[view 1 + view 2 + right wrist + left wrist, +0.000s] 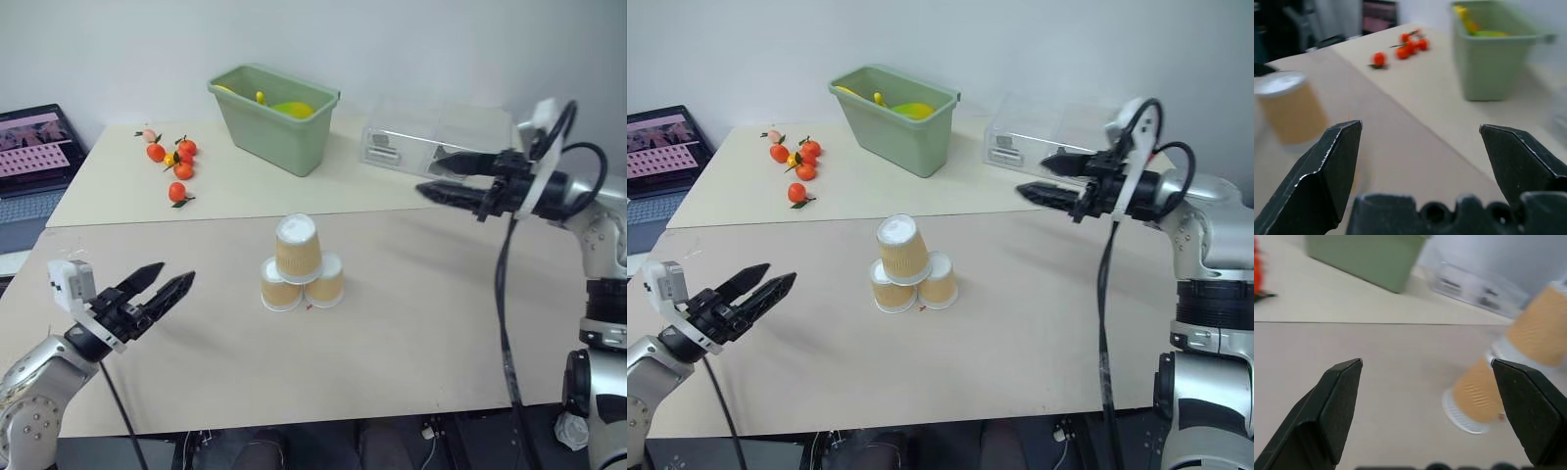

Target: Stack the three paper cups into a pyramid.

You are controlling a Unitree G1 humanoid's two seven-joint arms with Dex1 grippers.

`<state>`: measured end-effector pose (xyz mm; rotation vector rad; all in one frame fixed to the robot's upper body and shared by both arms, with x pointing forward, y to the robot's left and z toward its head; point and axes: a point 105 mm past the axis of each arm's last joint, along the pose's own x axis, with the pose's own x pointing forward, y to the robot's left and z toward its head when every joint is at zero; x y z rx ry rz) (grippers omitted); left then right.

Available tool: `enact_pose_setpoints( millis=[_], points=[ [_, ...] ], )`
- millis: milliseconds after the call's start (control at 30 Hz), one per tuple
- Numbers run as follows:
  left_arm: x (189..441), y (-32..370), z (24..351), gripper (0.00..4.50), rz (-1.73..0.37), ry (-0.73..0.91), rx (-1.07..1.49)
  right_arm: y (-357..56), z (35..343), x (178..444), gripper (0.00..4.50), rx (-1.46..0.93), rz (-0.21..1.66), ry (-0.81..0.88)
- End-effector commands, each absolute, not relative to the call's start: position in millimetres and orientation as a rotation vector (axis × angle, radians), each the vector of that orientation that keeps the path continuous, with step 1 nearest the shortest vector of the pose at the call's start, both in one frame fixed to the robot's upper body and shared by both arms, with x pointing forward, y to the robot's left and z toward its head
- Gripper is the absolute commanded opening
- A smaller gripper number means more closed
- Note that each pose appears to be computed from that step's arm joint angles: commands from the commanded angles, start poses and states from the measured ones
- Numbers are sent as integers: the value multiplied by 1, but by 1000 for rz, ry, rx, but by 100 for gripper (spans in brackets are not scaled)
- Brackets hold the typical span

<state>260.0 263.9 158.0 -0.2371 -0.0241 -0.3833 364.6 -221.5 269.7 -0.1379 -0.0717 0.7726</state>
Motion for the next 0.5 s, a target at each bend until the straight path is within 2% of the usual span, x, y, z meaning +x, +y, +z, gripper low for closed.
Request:
enact_pose_setpoints(
  millis=[33,167,367,500],
  points=[
    [265,271,166,450,-286,-97,-240,-245,272,368,448,-82,597,-177],
    [266,274,161,450,-195,-129,-321,-267,242,371,448,33,395,-168],
    [274,280,144,450,-33,-122,-330,-263,208,362,448,125,309,-136],
    [272,271,127,450,-12,-75,-299,-255,203,357,448,143,311,-137]
  ],
)
